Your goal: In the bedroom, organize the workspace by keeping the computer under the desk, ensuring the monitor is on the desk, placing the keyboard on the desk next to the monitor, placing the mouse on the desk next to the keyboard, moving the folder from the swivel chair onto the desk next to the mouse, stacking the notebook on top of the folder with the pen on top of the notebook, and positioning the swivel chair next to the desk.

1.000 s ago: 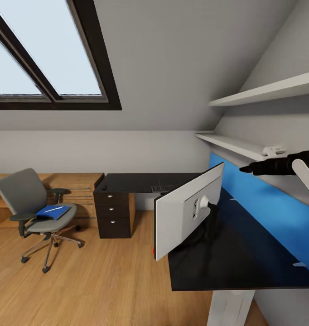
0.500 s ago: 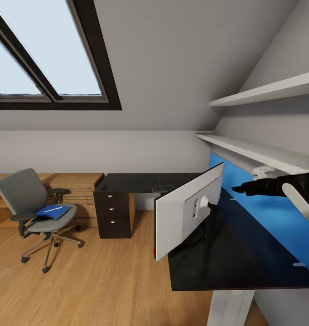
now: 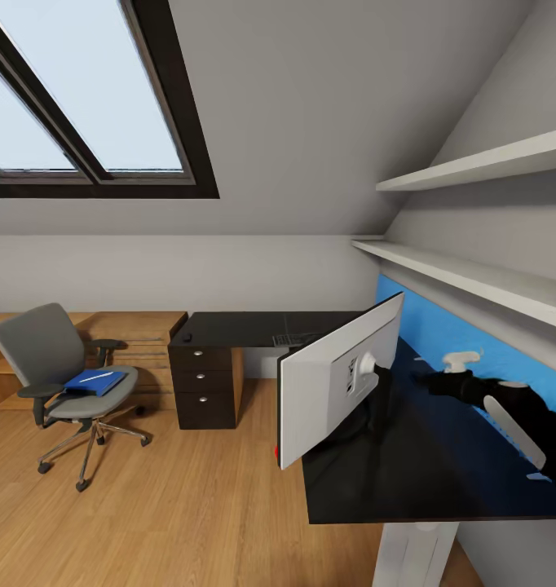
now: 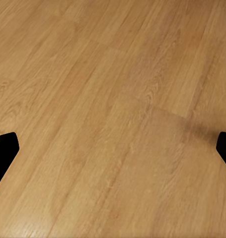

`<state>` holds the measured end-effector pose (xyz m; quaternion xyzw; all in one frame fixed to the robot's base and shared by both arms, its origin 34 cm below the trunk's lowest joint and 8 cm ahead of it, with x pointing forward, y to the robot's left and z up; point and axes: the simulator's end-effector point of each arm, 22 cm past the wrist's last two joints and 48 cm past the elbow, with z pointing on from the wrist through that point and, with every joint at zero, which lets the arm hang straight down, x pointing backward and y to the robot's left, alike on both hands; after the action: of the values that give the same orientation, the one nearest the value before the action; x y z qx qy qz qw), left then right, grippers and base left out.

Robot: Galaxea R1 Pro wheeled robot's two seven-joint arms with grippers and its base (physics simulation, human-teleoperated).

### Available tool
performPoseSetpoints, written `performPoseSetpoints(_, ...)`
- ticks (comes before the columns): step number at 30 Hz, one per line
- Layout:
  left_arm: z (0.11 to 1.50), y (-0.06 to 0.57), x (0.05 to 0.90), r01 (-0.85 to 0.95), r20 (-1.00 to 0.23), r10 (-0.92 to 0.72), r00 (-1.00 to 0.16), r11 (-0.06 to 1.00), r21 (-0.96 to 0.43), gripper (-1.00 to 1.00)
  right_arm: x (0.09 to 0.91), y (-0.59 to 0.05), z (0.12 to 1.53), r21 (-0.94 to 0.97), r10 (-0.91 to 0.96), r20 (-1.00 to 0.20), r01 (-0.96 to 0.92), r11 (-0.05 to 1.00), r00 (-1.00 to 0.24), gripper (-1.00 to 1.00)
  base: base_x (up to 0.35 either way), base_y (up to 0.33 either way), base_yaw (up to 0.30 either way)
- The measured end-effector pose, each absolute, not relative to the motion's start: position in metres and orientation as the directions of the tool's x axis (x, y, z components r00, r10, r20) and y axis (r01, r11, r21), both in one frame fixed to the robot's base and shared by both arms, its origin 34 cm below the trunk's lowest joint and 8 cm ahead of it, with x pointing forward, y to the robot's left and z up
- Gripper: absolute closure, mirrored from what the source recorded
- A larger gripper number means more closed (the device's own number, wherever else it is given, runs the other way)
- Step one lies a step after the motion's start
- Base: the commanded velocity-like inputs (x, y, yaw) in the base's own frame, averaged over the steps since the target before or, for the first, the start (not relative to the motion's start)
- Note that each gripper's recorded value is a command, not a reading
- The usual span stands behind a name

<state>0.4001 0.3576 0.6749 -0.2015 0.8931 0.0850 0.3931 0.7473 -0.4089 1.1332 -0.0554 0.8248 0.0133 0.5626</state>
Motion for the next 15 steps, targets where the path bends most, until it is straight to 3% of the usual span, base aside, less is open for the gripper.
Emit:
performPoseSetpoints(5, 0.675, 0.359, 0.4, -0.428, -0.737, -0.293, -0.609, 0.904, -0.006, -1.0, 0.756, -0.416, 1.065, 0.023, 0.01, -0.944, -0.035, 0.999, -0.33, -1.0, 0.0, 0.0, 0.0)
performPoseSetpoints(15, 0.675, 0.362, 0.4, -0.432, -0.738, -0.294, -0.608, 0.902, -0.004, -1.0, 0.753, -0.388, 1.007, 0.065, 0.069, -0.99, 0.037, 0.997, -0.122, -1.0, 0.0, 0.0, 0.0)
